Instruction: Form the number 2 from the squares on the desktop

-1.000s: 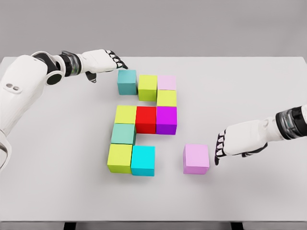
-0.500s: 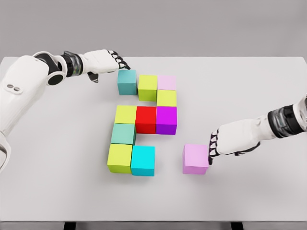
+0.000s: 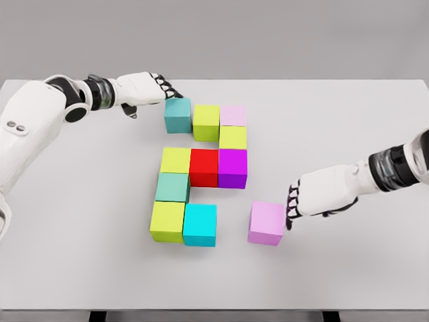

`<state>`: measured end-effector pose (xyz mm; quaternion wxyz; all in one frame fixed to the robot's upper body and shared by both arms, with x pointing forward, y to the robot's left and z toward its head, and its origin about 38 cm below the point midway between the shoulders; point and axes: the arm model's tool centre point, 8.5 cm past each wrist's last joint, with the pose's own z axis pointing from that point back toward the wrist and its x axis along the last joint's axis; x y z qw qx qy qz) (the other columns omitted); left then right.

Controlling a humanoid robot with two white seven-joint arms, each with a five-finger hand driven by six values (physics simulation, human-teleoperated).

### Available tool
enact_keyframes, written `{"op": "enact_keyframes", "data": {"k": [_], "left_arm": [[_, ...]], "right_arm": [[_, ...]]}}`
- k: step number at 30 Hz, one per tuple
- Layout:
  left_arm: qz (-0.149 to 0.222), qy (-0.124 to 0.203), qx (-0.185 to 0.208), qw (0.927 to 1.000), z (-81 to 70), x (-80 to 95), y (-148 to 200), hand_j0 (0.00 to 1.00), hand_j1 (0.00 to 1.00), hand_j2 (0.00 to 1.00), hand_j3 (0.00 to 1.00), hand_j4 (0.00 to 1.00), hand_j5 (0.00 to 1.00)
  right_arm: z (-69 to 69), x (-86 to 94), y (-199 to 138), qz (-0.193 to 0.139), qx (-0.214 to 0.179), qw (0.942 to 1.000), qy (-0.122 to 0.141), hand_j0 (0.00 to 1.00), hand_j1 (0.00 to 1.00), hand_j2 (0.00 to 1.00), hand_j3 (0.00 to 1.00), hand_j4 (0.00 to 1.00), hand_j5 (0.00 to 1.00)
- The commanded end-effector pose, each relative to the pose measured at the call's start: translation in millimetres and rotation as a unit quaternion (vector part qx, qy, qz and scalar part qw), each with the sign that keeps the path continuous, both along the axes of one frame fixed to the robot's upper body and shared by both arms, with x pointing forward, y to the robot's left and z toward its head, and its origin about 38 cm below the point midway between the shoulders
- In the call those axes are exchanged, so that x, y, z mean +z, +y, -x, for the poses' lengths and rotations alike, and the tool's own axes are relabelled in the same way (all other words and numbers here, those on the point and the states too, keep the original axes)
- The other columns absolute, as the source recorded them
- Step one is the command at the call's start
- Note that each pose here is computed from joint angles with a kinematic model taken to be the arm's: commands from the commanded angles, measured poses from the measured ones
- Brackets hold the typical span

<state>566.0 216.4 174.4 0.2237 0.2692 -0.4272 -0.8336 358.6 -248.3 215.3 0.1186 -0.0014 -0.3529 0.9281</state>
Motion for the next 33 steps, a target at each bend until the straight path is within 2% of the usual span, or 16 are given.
{"op": "enact_keyframes", "data": {"k": [1,10,17,22,33], "left_arm": [[0.003,-0.003,-0.001,1.0000,0.2,2.9,1,1.00,1.00,1.00,1.00,1.00,1.00],[0.004,-0.003,-0.002,1.0000,1.7,1.7,2,1.00,1.00,1.00,1.00,1.00,1.00],[0.005,-0.005,-0.013,0.9999,4.0,2.4,-5,1.00,1.00,1.00,1.00,1.00,1.00],[0.005,-0.005,-0.013,0.9999,4.4,1.8,-5,1.00,1.00,1.00,1.00,1.00,1.00],[0.028,-0.005,-0.001,0.9996,1.3,7.9,-1,1.00,1.00,1.00,1.00,1.00,1.00]], "right_arm": [[-1.3,4.1,-7,0.000,-0.010,0.9999,-0.006,0.76,0.76,0.76,0.76,0.76,0.76],[-0.7,0.5,-10,0.010,-0.010,0.9999,-0.009,0.76,0.76,0.76,0.76,0.76,0.76],[0.1,-5.7,7,0.008,0.014,0.9998,-0.007,0.76,0.76,0.76,0.76,0.76,0.76],[0.8,-6.9,8,0.007,0.014,0.9999,-0.004,0.76,0.76,0.76,0.76,0.76,0.76],[0.6,-7.8,19,0.002,0.026,0.9996,-0.003,0.76,0.76,0.76,0.76,0.76,0.76]]}}
